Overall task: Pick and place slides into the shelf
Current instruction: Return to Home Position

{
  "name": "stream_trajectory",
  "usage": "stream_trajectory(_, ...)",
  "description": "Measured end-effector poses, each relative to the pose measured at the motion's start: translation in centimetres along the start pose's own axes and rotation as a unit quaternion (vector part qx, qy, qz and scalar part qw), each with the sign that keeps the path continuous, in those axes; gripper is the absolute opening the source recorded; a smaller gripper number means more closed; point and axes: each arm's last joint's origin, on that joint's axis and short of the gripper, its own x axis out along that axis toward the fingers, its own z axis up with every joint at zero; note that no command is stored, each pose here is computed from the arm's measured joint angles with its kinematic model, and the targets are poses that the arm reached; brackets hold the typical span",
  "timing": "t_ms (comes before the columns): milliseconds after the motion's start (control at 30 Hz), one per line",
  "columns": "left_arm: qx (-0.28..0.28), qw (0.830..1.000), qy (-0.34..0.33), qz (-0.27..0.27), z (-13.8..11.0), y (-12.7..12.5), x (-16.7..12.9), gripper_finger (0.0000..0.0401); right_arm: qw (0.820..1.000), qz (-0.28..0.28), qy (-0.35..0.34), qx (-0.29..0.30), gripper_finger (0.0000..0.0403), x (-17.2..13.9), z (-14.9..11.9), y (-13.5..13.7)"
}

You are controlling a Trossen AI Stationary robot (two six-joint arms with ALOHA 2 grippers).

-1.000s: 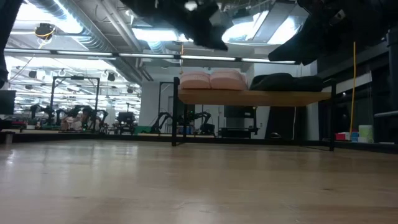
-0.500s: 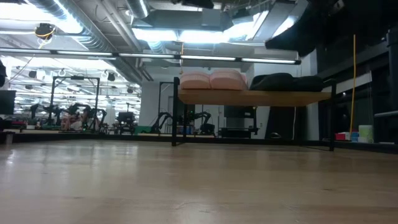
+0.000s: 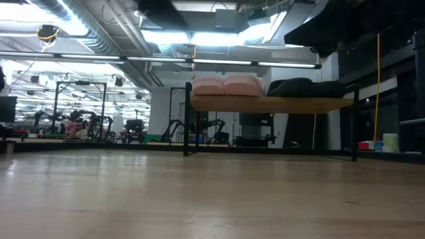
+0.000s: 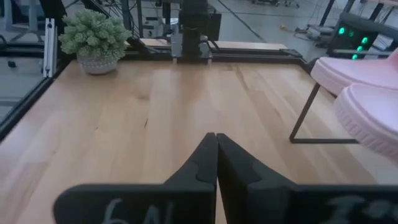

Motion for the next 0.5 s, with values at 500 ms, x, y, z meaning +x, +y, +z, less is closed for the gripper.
stream_trajectory(500,-0.083,0.983,-0.144,-0.074,-11.7,-2.2,-3.5,0.0000,1.000,0.002,0.011,0.016,0.0006,0.0,-0.2,0.0)
